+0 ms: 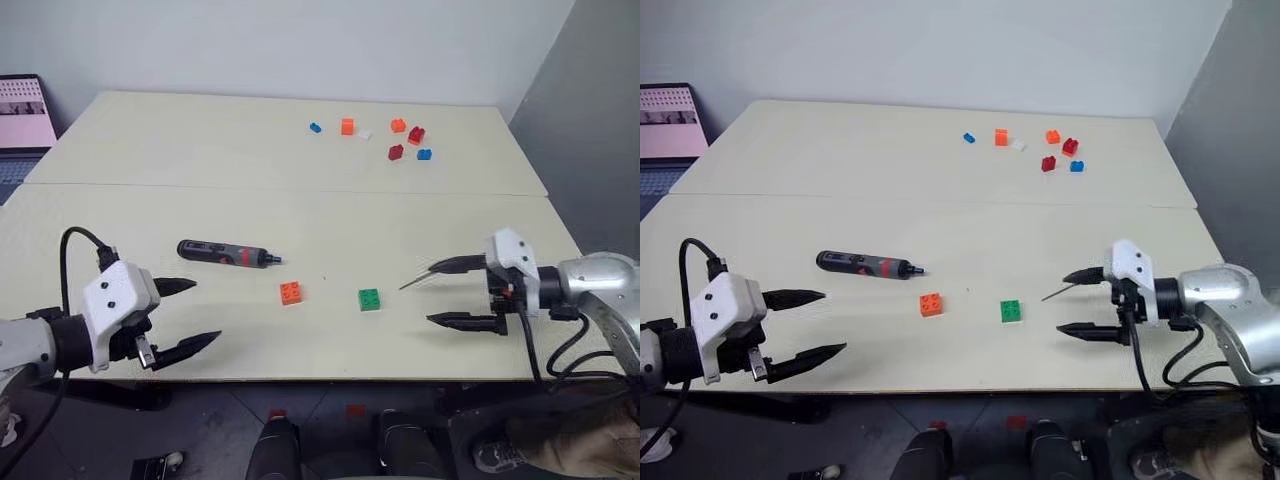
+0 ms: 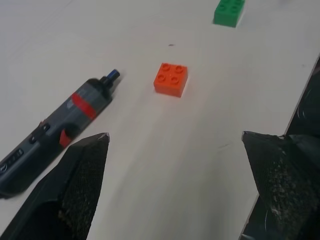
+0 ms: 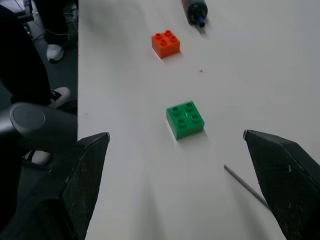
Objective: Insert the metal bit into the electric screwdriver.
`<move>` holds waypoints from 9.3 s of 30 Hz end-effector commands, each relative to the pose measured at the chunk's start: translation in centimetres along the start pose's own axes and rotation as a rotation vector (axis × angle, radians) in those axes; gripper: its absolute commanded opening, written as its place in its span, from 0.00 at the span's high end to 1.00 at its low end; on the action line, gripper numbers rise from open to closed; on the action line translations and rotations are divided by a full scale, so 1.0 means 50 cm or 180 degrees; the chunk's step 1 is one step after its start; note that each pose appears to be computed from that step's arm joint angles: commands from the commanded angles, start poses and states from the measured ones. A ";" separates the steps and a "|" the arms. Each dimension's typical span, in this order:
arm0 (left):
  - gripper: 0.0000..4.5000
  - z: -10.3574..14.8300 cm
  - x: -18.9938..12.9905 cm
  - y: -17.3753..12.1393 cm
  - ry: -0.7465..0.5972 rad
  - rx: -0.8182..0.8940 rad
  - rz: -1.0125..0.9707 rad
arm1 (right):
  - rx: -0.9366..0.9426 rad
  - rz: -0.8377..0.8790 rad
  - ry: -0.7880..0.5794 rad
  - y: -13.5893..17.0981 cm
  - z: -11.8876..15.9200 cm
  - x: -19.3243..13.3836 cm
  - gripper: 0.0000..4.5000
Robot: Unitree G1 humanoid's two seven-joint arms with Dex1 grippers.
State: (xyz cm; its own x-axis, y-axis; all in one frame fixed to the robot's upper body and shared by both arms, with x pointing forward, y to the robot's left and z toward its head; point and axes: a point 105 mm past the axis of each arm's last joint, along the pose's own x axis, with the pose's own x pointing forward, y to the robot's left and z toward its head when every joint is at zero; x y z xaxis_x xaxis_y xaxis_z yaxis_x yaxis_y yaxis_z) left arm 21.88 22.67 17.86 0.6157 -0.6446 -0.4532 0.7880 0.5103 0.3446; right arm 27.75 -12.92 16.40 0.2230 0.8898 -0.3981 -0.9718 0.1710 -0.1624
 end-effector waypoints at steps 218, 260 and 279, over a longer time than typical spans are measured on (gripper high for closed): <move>0.00 0.031 0.276 0.218 0.1340 0.1879 -0.1440 | 0.0130 -0.0546 -0.0216 0.109 0.059 0.063 0.01; 0.64 -0.022 0.309 0.218 0.1602 0.1616 -0.1314 | 0.0024 -0.0563 -0.0437 0.106 0.089 0.062 0.00; 0.64 0.049 0.312 0.217 0.1032 0.1519 -0.1257 | -0.0108 -0.0530 -0.0763 0.104 0.128 0.040 0.00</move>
State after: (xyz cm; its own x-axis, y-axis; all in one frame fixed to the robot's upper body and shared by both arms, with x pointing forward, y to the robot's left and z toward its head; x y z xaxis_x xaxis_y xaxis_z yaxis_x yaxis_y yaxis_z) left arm 39.91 18.20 13.72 0.2808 -0.3745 -0.8837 0.9366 -0.0943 0.3375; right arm 23.02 -7.19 19.24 0.3468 0.9212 -0.1765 -0.9290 0.3114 -0.2001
